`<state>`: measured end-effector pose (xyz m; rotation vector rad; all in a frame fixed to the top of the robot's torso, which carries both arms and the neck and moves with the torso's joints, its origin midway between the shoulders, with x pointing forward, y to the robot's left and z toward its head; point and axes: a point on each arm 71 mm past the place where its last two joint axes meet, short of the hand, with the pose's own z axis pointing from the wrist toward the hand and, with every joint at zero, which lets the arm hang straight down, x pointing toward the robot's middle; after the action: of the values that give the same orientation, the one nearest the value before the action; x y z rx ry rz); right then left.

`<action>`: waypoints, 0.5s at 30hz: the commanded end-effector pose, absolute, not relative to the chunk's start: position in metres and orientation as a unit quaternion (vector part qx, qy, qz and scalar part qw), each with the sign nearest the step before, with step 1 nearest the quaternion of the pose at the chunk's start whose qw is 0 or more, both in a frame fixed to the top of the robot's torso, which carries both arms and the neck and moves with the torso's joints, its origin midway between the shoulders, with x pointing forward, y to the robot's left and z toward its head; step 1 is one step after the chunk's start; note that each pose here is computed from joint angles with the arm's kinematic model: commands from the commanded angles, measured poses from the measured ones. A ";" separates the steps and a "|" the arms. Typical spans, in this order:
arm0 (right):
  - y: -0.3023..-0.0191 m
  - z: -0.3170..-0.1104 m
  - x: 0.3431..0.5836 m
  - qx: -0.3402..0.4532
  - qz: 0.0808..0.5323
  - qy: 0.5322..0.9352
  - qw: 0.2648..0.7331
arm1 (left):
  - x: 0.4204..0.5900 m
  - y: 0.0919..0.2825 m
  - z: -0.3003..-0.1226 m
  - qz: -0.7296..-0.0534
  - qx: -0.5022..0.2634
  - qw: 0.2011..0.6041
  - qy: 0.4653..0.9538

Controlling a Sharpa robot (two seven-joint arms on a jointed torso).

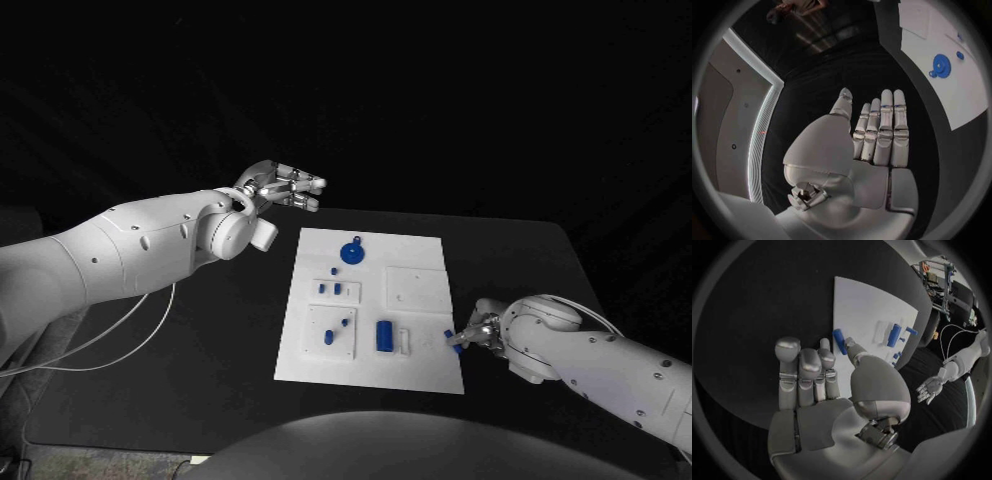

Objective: Assemble the parts on the task board

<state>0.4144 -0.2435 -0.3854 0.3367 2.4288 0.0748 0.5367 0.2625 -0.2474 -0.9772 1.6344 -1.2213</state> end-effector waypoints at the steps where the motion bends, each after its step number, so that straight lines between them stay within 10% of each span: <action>1: -0.241 -0.389 0.413 0.115 0.020 0.933 0.340 | 0.537 0.260 -0.246 -0.494 -0.386 0.422 0.654; 15: -0.234 -0.397 0.410 0.133 0.042 0.934 0.330 | 0.537 0.261 -0.247 -0.493 -0.387 0.422 0.656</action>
<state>0.4137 -0.2347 -0.3914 0.3323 2.4276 0.0907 0.5368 0.2631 -0.2476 -0.9777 1.6353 -1.2185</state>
